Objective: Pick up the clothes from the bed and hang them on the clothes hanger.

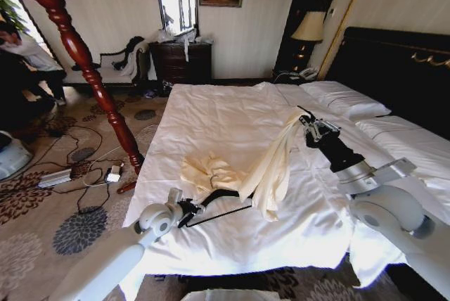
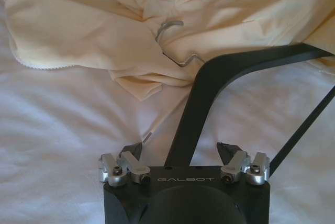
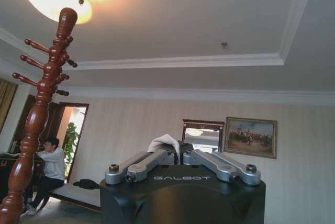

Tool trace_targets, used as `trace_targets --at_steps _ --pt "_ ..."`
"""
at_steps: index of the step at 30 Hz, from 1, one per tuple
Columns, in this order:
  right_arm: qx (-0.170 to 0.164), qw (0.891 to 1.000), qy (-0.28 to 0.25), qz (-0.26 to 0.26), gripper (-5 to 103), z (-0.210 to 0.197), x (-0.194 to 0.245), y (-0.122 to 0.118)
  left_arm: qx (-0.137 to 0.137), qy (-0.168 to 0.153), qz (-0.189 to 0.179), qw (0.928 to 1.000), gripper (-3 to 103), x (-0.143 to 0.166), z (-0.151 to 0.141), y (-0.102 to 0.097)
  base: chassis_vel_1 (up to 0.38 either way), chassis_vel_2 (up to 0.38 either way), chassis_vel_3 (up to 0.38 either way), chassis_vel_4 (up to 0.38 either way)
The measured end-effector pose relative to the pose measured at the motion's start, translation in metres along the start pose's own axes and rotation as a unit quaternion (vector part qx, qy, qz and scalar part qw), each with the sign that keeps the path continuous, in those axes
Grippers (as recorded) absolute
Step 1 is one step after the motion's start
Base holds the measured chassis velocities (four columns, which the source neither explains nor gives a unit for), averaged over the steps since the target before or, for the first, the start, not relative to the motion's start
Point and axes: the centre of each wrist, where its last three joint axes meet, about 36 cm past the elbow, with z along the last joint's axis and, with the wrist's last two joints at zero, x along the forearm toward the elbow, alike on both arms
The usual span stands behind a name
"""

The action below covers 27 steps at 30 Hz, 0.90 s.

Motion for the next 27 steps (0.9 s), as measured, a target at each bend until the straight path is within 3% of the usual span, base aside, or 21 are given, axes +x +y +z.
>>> trace_targets --at_steps 4,6,8,10,14,15,23,27 --pt "0.001 1.000 0.000 0.001 2 0.000 0.000 0.000 -0.002 0.001 0.002 1.0000 70 -0.002 0.000 -0.002 0.000 0.000 0.000 0.000" --pt "0.001 1.000 -0.001 0.002 2 0.000 0.000 -0.001 -0.003 0.001 -0.001 1.0000 58 -0.003 0.001 -0.001 0.000 0.000 0.000 0.000" --pt "0.001 1.000 -0.001 0.002 2 0.000 0.000 -0.001 -0.005 0.001 -0.003 1.0000 58 -0.003 0.002 -0.001 0.000 0.000 0.000 0.000" --pt "0.000 1.000 -0.001 0.003 2 0.000 0.001 0.000 -0.012 -0.002 -0.008 0.9999 42 -0.001 0.005 0.000 0.000 0.000 0.000 0.000" --pt "0.002 1.000 0.000 0.008 2 0.002 0.001 0.000 -0.023 -0.015 -0.008 0.9996 36 0.007 0.008 0.001 0.000 0.000 0.000 0.000" --pt "0.003 1.000 0.000 0.011 2 0.002 0.001 -0.001 -0.030 -0.026 -0.009 0.9992 26 0.012 0.010 0.002 0.000 0.000 0.000 0.000" --pt "0.004 1.000 0.000 0.019 2 0.004 0.000 -0.004 -0.083 -0.070 -0.036 0.9934 20 0.041 0.013 0.014 0.000 0.000 0.000 0.000" --pt "0.021 0.998 0.019 0.063 2 0.003 -0.001 -0.008 -0.127 -0.115 -0.046 0.9842 20 0.085 -0.003 0.013 0.000 0.000 0.000 0.000"
